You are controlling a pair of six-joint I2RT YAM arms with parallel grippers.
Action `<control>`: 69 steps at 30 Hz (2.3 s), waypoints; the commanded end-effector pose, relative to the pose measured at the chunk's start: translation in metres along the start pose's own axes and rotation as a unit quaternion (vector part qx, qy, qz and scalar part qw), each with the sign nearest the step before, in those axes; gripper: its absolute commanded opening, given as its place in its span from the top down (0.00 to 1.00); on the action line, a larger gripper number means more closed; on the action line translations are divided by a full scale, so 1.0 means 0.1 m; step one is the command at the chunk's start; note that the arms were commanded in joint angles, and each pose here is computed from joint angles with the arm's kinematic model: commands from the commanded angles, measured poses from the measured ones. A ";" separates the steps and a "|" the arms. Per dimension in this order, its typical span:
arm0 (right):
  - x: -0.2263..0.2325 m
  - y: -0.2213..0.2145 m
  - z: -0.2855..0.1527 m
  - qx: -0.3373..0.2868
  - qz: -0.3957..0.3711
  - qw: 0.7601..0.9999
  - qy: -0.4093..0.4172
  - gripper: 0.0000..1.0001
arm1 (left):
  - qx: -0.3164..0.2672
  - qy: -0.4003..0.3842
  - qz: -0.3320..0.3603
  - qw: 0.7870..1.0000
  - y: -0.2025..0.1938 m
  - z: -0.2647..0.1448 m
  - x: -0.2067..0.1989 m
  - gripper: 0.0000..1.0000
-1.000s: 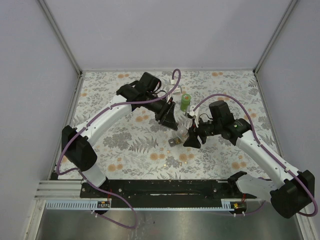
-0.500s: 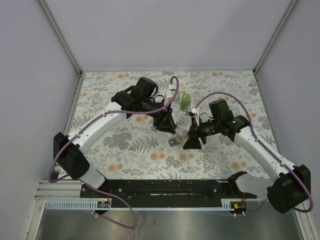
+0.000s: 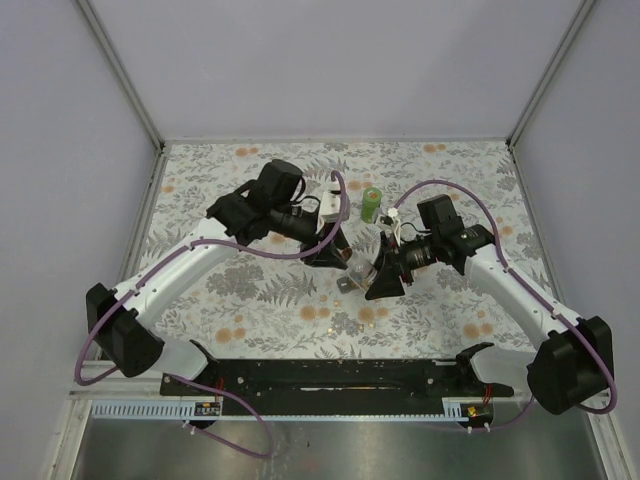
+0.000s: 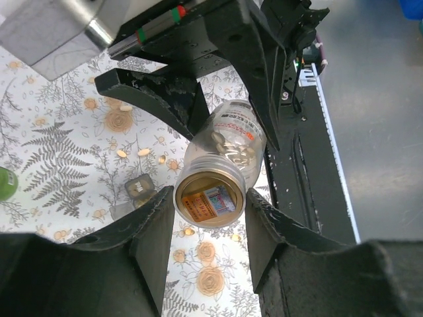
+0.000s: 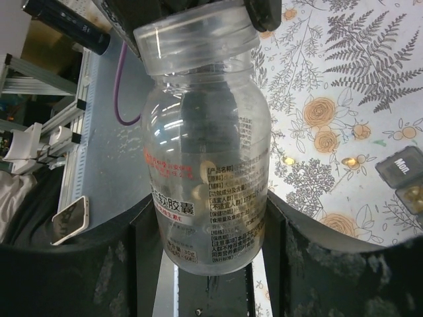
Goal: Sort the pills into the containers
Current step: Screw the lid of the pill bottle onto the pill bottle.
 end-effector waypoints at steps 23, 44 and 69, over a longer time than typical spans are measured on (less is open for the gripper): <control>0.26 0.39 -0.08 -0.050 -0.046 0.989 0.131 1.00 | -0.110 -0.135 0.083 0.981 -0.01 0.16 -0.31 0.55; 0.34 0.28 -0.16 -0.056 -0.103 0.993 0.029 1.00 | -0.126 -0.105 0.060 0.985 0.08 -0.02 -0.25 0.18; 0.31 0.23 -0.19 -0.059 -0.174 0.975 -0.126 1.00 | -0.101 0.058 -0.180 0.977 0.31 -0.31 0.06 0.16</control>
Point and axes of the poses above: each gripper's point midway between its finger pads, its own z axis out along the fingers, its own x axis along the line the jaws close on, y = z × x, the point moved 10 cm from there along -z, back along the fingers, and after that the axes turned 9 degrees about z, right-handed, at the moved point
